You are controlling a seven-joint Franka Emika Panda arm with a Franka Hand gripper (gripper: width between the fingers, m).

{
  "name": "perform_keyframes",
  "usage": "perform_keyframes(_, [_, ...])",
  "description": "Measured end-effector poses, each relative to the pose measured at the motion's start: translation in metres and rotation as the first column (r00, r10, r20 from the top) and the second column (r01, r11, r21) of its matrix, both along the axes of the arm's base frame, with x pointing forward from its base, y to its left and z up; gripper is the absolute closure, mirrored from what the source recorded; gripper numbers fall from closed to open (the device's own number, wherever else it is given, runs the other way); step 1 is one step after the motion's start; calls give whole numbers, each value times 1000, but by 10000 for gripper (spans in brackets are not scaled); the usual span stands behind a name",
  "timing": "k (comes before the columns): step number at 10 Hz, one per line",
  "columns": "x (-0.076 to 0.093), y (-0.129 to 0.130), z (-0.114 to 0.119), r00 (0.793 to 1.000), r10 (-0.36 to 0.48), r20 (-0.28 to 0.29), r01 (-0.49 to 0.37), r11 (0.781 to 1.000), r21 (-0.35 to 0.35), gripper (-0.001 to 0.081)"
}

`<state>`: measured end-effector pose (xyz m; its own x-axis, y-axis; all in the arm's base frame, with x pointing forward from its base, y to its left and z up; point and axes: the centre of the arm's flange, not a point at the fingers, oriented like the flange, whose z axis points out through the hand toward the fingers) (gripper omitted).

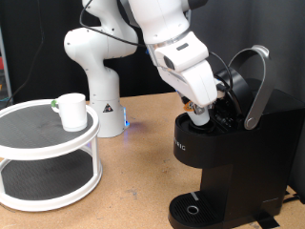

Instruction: Make a cup of coffee with the keurig machine

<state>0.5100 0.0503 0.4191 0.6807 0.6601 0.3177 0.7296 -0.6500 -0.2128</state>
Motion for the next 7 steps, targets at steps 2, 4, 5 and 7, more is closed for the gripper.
perform_keyframes(2, [1, 2, -4, 1000, 2, -7, -2, 1000, -2, 370])
perform_keyframes(4, [3, 3, -7, 1000, 6, -12, -6, 1000, -7, 370])
perform_keyframes(5, [3, 4, -9, 1000, 15, -15, -15, 1000, -21, 370])
perform_keyframes(7, [5, 10, -8, 999, 37, -15, -38, 997, -67, 370])
